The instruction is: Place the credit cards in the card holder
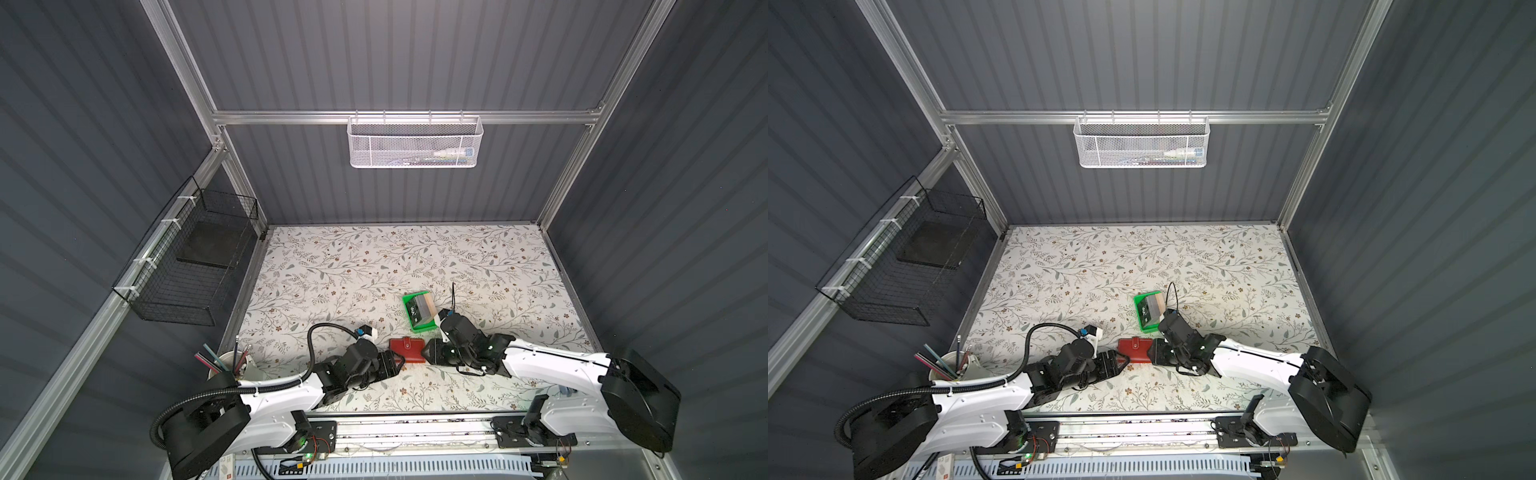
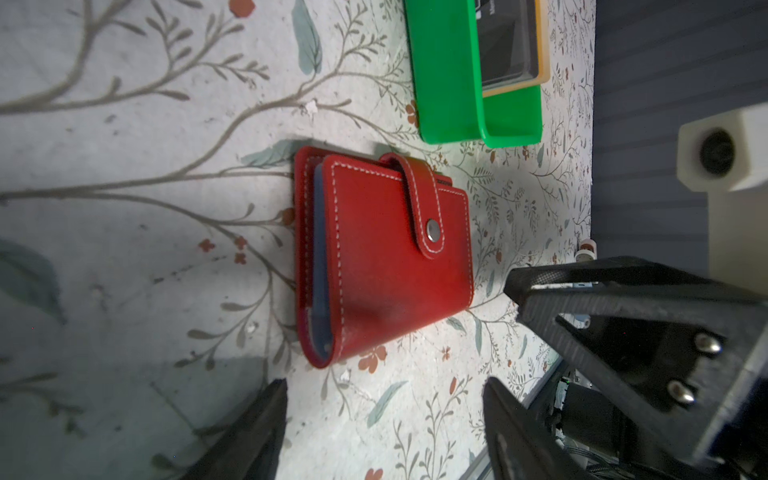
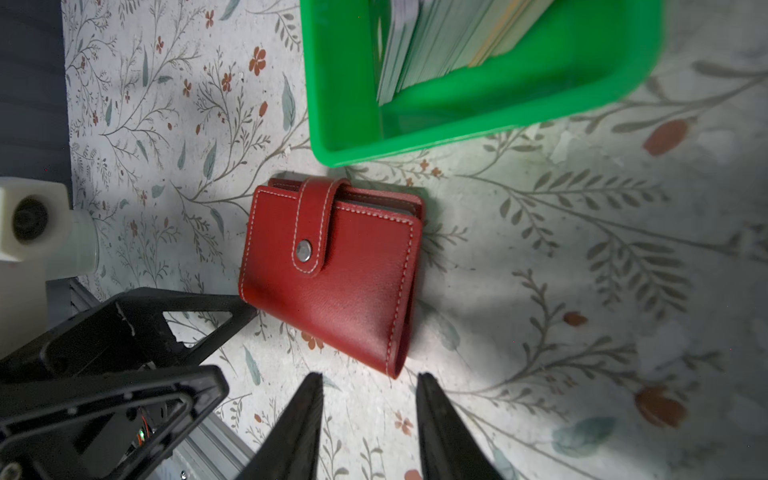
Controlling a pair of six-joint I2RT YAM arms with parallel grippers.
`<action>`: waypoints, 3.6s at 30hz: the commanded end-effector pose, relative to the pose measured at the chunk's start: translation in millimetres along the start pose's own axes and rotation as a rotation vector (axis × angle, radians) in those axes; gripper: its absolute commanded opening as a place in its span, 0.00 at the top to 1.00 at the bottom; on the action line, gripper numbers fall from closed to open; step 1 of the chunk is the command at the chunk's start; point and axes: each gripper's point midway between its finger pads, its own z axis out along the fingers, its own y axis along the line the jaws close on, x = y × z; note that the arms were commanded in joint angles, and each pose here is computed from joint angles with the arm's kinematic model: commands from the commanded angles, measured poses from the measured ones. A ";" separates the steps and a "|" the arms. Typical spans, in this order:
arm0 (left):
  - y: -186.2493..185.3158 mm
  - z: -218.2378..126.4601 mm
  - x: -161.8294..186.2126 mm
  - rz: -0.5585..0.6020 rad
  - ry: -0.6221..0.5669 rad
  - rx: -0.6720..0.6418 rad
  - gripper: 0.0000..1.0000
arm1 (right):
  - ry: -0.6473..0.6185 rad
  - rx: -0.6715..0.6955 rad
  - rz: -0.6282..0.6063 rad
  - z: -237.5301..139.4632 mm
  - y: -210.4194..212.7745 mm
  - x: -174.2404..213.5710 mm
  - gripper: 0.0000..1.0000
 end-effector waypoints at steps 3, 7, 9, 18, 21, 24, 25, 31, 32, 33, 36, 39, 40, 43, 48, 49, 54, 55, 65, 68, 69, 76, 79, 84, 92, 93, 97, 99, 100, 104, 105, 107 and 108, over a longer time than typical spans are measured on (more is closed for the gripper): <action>-3.5 -2.7 -2.3 -0.018 -0.018 0.008 0.26 | 0.030 -0.027 0.019 11.7 3.7 3.3 0.63; 13.3 -9.4 -6.2 -0.054 -0.055 -0.065 0.26 | 0.055 -0.044 0.007 17.8 6.8 13.0 0.62; 15.8 -12.5 -7.1 -0.059 -0.068 -0.069 0.26 | 0.064 -0.048 0.006 19.4 8.1 17.3 0.62; 27.3 -27.0 -10.8 -0.080 -0.106 -0.115 0.26 | 0.082 -0.153 -0.027 21.0 40.7 31.5 0.63; 35.4 -30.6 -11.5 -0.106 -0.125 -0.138 0.26 | 0.089 -0.176 -0.055 22.3 54.9 35.2 0.63; 41.3 -33.8 -11.9 -0.138 -0.147 -0.139 0.27 | 0.101 -0.211 -0.070 24.1 69.4 39.0 0.63; 42.6 -34.9 -12.0 -0.142 -0.151 -0.137 0.27 | 0.104 -0.224 -0.082 24.0 74.8 40.9 0.64; 40.9 -39.5 -14.2 -0.130 -0.160 -0.137 0.27 | 0.066 -0.271 -0.139 13.0 90.1 39.9 0.63; 39.4 -39.2 -14.2 -0.125 -0.158 -0.132 0.26 | 0.055 -0.258 -0.139 11.5 86.6 38.0 0.64; 38.0 -38.3 -14.2 -0.119 -0.155 -0.129 0.26 | 0.050 -0.249 -0.140 9.5 84.6 36.9 0.63; 33.6 -33.5 -13.4 -0.107 -0.142 -0.113 0.26 | 0.029 -0.210 -0.132 4.9 73.8 32.1 0.62; 29.1 -27.7 -12.2 -0.103 -0.126 -0.100 0.26 | 0.013 -0.165 -0.115 0.6 60.3 26.2 0.61; 27.2 -25.6 -11.9 -0.099 -0.121 -0.096 0.26 | 0.007 -0.143 -0.110 -0.5 54.4 23.3 0.61; 22.0 -20.8 -12.1 -0.089 -0.109 -0.086 0.27 | -0.013 -0.104 -0.089 -4.5 41.0 13.3 0.60; 17.5 -13.0 -10.3 -0.090 -0.092 -0.067 0.27 | -0.019 -0.113 -0.033 -3.9 29.4 -6.5 0.59; 17.1 -11.9 -9.8 -0.091 -0.088 -0.066 0.27 | -0.021 -0.115 -0.032 -2.9 29.6 -10.6 0.59; 12.2 -6.2 -7.8 -0.087 -0.069 -0.050 0.27 | -0.007 -0.108 -0.027 9.8 30.3 -22.0 0.57; 11.1 -5.4 -8.1 -0.082 -0.066 -0.050 0.27 | -0.005 -0.108 -0.026 13.3 30.1 -23.1 0.57; 9.3 2.4 -4.8 -0.064 -0.039 -0.051 0.27 | -0.022 -0.059 -0.021 32.2 22.8 -32.6 0.53; 10.1 5.0 -4.3 -0.067 -0.036 -0.053 0.28 | -0.020 -0.049 -0.024 35.7 19.8 -33.0 0.52; 10.0 5.6 -4.2 -0.067 -0.035 -0.052 0.27 | -0.020 -0.045 -0.024 36.8 18.6 -33.3 0.51; 0.6 9.6 -2.2 -0.031 -0.008 -0.025 0.29 | 0.022 -0.047 -0.017 41.2 14.5 -20.8 0.51; 1.0 11.7 -1.5 -0.029 -0.003 -0.028 0.29 | 0.036 -0.044 -0.014 38.8 11.7 -8.5 0.55; -5.6 16.0 -2.0 -0.007 0.004 -0.005 0.31 | 0.047 -0.047 -0.016 31.7 13.0 14.1 0.59; -2.7 6.6 -7.6 -0.017 -0.018 -0.023 0.33 | 0.033 -0.065 -0.017 15.8 19.7 32.3 0.60; -3.2 4.6 -9.2 -0.015 -0.013 -0.019 0.33 | 0.025 -0.040 -0.013 13.8 15.1 31.2 0.60; 0.6 -5.0 -15.8 -0.017 0.012 0.012 0.32 | 0.002 0.013 -0.016 5.8 9.0 23.1 0.59; -1.0 -9.8 -17.1 -0.017 0.047 0.057 0.33 | -0.009 0.021 -0.015 2.2 10.2 19.3 0.58; -1.4 -12.3 -16.5 -0.016 0.067 0.067 0.33 | -0.017 0.024 -0.011 0.7 10.0 17.6 0.57; -0.3 -17.7 -9.8 0.011 0.118 0.045 0.33 | -0.046 0.025 -0.004 -3.3 12.4 8.3 0.56; 0.2 -17.8 -8.7 0.008 0.122 0.048 0.33 | -0.048 0.024 -0.006 -3.6 12.8 5.8 0.56; 4.3 -16.4 -6.5 -0.004 0.122 0.047 0.33 | -0.049 0.024 -0.004 -3.8 11.6 1.1 0.55; 6.9 -15.3 -5.7 -0.011 0.119 0.046 0.33 | -0.049 0.021 -0.002 -3.8 11.0 -0.9 0.55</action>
